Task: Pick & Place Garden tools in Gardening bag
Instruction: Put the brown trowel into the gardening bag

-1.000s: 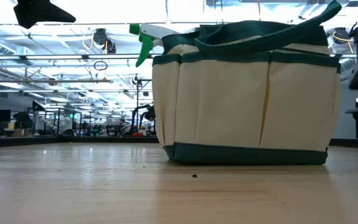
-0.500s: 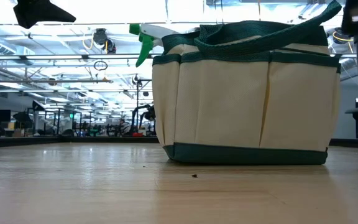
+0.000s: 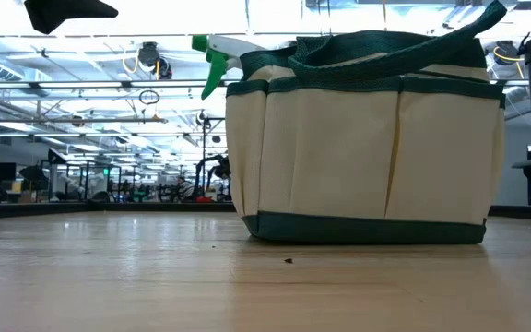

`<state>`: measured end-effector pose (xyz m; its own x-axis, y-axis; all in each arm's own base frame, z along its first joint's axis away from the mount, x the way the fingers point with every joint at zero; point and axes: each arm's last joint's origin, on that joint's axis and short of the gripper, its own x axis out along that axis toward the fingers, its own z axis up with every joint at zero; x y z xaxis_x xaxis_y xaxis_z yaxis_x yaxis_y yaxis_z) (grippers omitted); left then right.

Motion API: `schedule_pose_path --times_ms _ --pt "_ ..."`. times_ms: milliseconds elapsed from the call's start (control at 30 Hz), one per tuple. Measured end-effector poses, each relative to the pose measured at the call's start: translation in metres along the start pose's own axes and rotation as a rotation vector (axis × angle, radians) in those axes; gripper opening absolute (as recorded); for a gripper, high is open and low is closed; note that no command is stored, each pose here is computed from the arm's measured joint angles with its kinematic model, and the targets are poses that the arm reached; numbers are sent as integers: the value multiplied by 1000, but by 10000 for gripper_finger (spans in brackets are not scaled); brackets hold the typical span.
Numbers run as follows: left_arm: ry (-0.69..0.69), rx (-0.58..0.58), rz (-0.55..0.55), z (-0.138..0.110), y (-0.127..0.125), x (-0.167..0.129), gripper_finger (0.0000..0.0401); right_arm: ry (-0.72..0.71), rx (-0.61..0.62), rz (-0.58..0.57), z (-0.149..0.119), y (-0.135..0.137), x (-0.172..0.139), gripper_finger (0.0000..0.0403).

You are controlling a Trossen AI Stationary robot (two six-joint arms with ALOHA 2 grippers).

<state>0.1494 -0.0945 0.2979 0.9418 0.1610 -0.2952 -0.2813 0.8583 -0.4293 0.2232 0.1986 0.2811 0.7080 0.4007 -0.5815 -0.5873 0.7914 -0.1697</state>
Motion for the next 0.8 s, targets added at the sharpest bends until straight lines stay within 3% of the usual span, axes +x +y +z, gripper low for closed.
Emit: schedule_pose_path --times_ms 367,800 --pt "-6 2 -5 1 -1 0 382 -537 237 -98 51 -37 -13 55" --pt "-30 59 -17 3 -3 0 373 -941 412 -214 69 -96 -37 55"
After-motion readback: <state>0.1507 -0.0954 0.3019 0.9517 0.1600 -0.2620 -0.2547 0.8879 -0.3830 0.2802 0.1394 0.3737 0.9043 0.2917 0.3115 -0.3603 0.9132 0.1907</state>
